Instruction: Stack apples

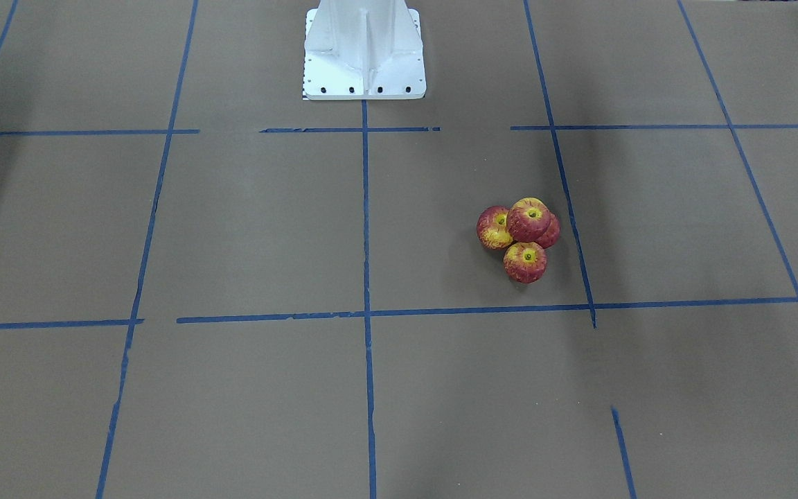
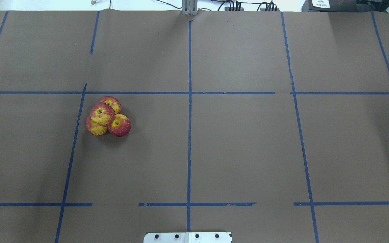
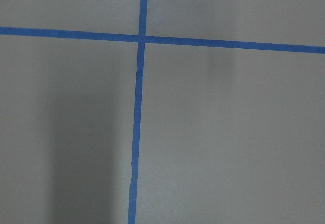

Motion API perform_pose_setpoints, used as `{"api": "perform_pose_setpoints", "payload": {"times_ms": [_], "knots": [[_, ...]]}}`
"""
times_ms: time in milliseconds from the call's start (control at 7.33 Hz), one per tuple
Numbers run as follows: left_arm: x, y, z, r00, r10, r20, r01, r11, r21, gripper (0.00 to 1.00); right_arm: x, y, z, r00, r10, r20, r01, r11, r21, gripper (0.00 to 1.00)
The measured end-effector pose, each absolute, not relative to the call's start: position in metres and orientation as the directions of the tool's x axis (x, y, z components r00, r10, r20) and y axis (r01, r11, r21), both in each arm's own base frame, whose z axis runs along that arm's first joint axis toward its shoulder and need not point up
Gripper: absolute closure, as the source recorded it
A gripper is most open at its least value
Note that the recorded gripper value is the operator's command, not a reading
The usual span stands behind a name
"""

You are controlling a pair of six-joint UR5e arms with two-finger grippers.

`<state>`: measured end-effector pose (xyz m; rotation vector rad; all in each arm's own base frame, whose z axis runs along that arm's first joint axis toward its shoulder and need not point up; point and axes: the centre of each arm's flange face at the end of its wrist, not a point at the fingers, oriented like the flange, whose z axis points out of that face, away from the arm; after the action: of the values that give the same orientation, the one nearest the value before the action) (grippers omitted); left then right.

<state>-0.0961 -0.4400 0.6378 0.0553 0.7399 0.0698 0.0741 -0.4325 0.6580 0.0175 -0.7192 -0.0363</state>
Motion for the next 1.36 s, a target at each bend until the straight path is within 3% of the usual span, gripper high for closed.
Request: {"api": "perform_pose_setpoints", "payload": {"times_ms": [1364], "knots": [[-0.0889,-0.4423,0.6458,0.712,0.084,-0.697,-0.043,0.996,0.076,0.0,0.0741,-0.4325,0.658,0.752,-0.039,0.658,0.027,0.999,0.029,0.0]]}}
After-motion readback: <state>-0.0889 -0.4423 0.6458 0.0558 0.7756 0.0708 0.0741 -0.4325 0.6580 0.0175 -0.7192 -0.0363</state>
